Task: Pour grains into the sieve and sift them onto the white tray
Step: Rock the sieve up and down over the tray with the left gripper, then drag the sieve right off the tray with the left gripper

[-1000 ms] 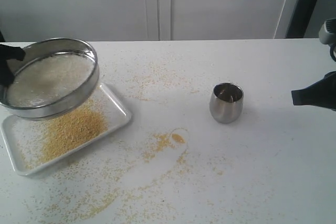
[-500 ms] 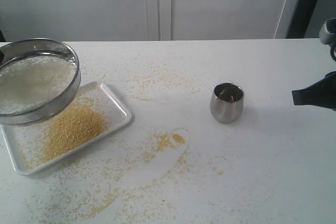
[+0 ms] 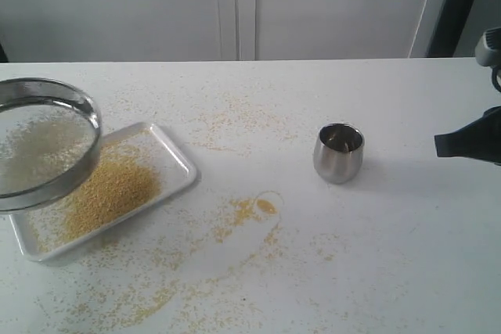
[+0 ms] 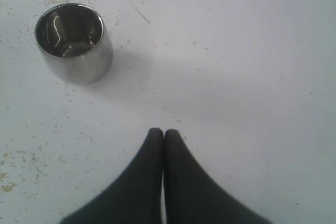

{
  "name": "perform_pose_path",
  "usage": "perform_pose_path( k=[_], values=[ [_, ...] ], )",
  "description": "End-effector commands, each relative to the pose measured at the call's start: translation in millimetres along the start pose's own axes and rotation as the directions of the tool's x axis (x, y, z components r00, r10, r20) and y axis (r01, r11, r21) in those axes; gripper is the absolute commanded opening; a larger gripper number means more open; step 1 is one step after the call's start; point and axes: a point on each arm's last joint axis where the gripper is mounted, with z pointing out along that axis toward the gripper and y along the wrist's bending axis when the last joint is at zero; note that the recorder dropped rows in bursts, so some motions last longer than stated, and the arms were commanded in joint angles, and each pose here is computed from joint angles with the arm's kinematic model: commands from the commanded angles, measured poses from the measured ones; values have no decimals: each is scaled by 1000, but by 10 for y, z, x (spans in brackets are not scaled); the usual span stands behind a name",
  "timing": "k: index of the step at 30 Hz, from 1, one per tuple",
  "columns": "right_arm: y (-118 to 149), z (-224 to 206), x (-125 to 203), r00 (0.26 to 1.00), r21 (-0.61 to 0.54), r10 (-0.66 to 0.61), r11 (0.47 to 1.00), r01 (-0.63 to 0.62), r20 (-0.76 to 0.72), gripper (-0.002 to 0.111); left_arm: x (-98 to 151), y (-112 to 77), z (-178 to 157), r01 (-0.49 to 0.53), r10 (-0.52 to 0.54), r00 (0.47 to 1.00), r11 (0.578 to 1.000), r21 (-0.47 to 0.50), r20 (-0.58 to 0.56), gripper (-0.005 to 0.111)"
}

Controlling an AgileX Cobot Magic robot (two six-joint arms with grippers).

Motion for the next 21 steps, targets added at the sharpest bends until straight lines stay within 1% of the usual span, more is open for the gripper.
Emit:
perform_pose_path(
  k=[1, 3, 4, 5, 6, 7, 8, 9, 10, 12, 13, 14, 15, 17, 18, 21],
  values=[
    [-6, -9, -2, 1000, 5, -2, 1000, 1, 14, 0, -232, -640, -120, -140, 73, 979, 920, 366, 192, 0],
    [-6, -9, -2, 1000, 5, -2, 1000, 1, 14, 0, -233, -626, -107, -110, 51, 983, 931, 349, 174, 0],
    [-6, -9, -2, 1000, 5, -2, 1000, 1, 14, 0, -212, -541, -92, -73, 23, 988, 942, 326, 154, 0],
    [-6, -9, -2, 1000, 5, -2, 1000, 1, 14, 0, -175, -417, -70, -9, -28, 992, 956, 294, 120, 0],
    [-6, -9, -2, 1000, 5, -2, 1000, 1, 14, 0, -145, -310, -54, 57, -88, 991, 958, 282, 98, 0],
    [-6, -9, -2, 1000, 5, -2, 1000, 1, 14, 0, -120, -224, -40, 130, -158, 984, 951, 281, 78, 0],
    [-6, -9, -2, 1000, 5, -2, 1000, 1, 14, 0, -86, -132, -27, 231, -255, 966, 927, 296, 46, 0],
    [-6, -9, -2, 1000, 5, -2, 1000, 1, 14, 0, -68, -104, -29, 267, -290, 957, 913, 310, 28, 0],
    [-6, -9, -1, 1000, 5, -2, 1000, 1, 12, 0, -55, -122, -34, 260, -279, 960, 909, 325, 13, 0],
    [-6, -9, -1, 1000, 5, -2, 1000, 1, 12, 0, -19, -249, -37, 133, -134, 991, 926, 353, -21, 0],
    [-6, -9, -3, 1000, 5, -2, 1000, 1, 14, 0, 0, -331, -37, 64, -51, 998, 932, 357, -45, 0],
    [-6, -9, -3, 1000, 5, -2, 1000, 1, 14, 0, 17, -399, -39, 14, 12, 997, 941, 339, -74, 0],
    [-6, -9, -3, 1000, 5, -2, 1000, 1, 14, 0, 14, -470, -48, -16, 47, 995, 948, 318, -89, 0],
    [-6, -9, -1, 1000, 5, -2, 1000, 1, 12, 0, 5, -566, -68, -33, 64, 991, 966, 257, -115, 0],
    [-6, -9, -1, 1000, 5, -2, 1000, 1, 12, 0, -4, -617, -93, -53, 82, 991, 968, 245, -110, 0],
    [-6, -9, -1, 1000, 5, 0, 1000, 0, 12, 0, -40, -842, -139, -102, 130, 987, 962, 254, -96, 0]
  ],
)
